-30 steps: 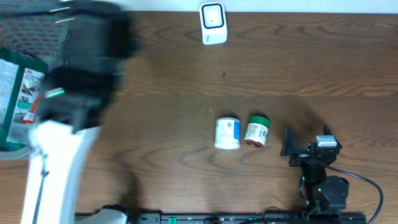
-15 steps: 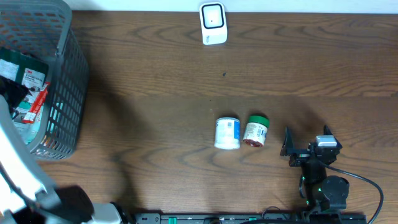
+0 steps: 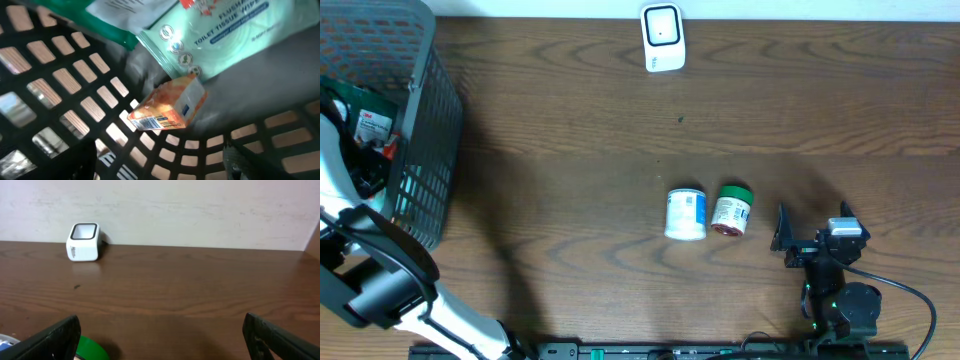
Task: Scan the item barcode
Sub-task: 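Reach the left gripper into the basket toward the orange wipes packet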
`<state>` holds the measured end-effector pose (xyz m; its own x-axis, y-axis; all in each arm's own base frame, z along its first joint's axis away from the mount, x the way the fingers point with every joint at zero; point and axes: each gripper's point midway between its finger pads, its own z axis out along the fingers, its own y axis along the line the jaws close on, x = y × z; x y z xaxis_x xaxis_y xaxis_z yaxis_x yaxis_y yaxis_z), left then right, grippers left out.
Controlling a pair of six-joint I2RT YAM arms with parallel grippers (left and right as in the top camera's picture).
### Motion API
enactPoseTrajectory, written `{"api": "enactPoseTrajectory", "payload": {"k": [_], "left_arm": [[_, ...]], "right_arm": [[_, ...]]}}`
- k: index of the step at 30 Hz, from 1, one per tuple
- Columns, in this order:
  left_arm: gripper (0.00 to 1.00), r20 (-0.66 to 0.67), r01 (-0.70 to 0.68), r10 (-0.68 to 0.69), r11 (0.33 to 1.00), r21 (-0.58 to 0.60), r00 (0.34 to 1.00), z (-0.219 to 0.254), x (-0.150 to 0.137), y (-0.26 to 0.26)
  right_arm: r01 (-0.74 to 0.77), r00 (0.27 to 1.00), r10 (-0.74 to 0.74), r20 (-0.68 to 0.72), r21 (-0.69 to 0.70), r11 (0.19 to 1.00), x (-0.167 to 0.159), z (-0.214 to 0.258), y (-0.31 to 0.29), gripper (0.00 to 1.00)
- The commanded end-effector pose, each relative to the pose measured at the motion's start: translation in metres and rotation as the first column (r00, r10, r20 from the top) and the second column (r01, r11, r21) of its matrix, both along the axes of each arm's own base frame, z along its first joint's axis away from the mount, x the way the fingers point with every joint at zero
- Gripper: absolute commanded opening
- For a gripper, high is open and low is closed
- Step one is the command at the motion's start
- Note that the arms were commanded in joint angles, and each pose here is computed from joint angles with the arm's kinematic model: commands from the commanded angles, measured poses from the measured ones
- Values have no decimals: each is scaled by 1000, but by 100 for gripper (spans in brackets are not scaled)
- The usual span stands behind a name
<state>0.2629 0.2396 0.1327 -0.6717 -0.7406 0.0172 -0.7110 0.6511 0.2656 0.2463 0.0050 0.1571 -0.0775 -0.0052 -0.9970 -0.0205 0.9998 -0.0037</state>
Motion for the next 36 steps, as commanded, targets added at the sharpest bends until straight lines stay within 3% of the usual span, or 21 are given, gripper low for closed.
{"api": "enactPoseTrajectory", "payload": {"k": [1,21,28,30,32,36], "left_arm": [[77,-33,92,-94,994,-53,995,-10,0,-2],[68,-65,39,-50,986,-159,997,-65,-12,8],[31,-8,43,-45,985,-167,999,-75,-2,6],[25,2,44,-45,986,-160,999,-73,1,8],[11,14,46,-45,987,-151,999,-69,4,10],[8,43,50,-45,991,-125,998,-59,11,16]], "right_arm": [[16,1000,-16,-5,3,1000,0,-2,-3,99],[16,1000,-16,-5,3,1000,0,-2,-3,99],[16,1000,-16,-5,3,1000,0,-2,-3,99],[16,1000,-16,-5,3,1000,0,-2,-3,99],[16,1000,-16,-5,3,1000,0,-2,-3,99],[16,1000,-16,-5,3,1000,0,-2,-3,99]]}}
